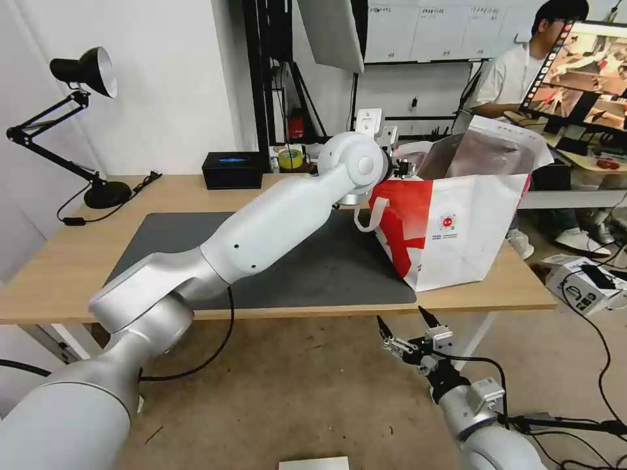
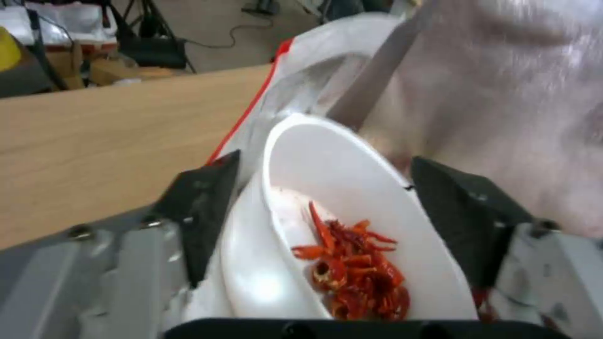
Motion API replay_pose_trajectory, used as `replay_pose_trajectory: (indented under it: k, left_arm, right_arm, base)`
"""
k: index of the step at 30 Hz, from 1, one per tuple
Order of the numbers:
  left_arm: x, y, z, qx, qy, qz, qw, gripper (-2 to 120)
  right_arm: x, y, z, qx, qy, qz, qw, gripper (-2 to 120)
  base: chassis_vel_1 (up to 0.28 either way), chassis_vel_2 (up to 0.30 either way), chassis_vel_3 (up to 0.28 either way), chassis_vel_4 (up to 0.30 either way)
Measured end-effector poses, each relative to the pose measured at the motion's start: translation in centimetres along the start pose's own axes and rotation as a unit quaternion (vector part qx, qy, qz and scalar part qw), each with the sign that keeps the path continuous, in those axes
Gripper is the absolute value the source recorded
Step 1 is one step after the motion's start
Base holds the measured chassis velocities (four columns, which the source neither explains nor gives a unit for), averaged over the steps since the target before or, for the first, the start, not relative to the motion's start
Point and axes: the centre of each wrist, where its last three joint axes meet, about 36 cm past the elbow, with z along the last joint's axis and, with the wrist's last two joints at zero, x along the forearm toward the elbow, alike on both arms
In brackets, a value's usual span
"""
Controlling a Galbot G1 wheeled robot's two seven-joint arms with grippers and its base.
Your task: Pick up the trash from the table and place it into the takeout bag.
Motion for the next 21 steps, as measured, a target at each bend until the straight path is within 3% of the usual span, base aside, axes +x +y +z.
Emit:
replay_pose_trajectory:
  k: [6,9,10,12,15,17,19,21]
  left_arm:
    - [1.6,1.2,-1.3,0.015,-0.033,0.004,0.9994,99]
    - [3.1,2.3,-1.9,0.028,-0.054,0.009,0.9981,100]
    - [4.5,3.9,-2.0,0.042,-0.076,0.015,0.9961,100]
    - [4.8,4.3,-2.0,0.044,-0.08,0.016,0.9957,100]
    - [8.0,9.5,-0.1,0.066,-0.11,0.01,0.9917,100]
    - [8.4,10.2,0.4,0.068,-0.111,0.006,0.9914,100]
    - [10.5,12.8,3.6,0.075,-0.109,0.002,0.9912,100]
    - [11.0,13.4,4.4,0.076,-0.108,0.002,0.9913,100]
  right_arm:
    - [0.0,0.0,0.0,0.0,0.0,0.0,1.0,100]
    - [0.0,0.0,0.0,0.0,0.0,0.0,1.0,100]
    - [0.0,0.0,0.0,0.0,0.0,0.0,1.0,100]
    - [0.0,0.0,0.0,0.0,0.0,0.0,1.0,100]
    - [0.0,0.0,0.0,0.0,0.0,0.0,1.0,100]
    - [0.0,0.0,0.0,0.0,0.0,0.0,1.0,100]
    - [0.0,0.0,0.0,0.0,0.0,0.0,1.0,100]
    - [0.0,0.0,0.0,0.0,0.0,0.0,1.0,100]
  base:
    - [0.0,0.0,0.0,0.0]
    - [0.0,0.0,0.0,0.0]
    - [0.0,0.0,0.0,0.0]
    - [0.0,0.0,0.0,0.0]
    - [0.0,0.0,0.0,0.0]
    - [0.0,0.0,0.0,0.0]
    - [0.0,0.0,0.0,0.0]
    - [0.0,0.0,0.0,0.0]
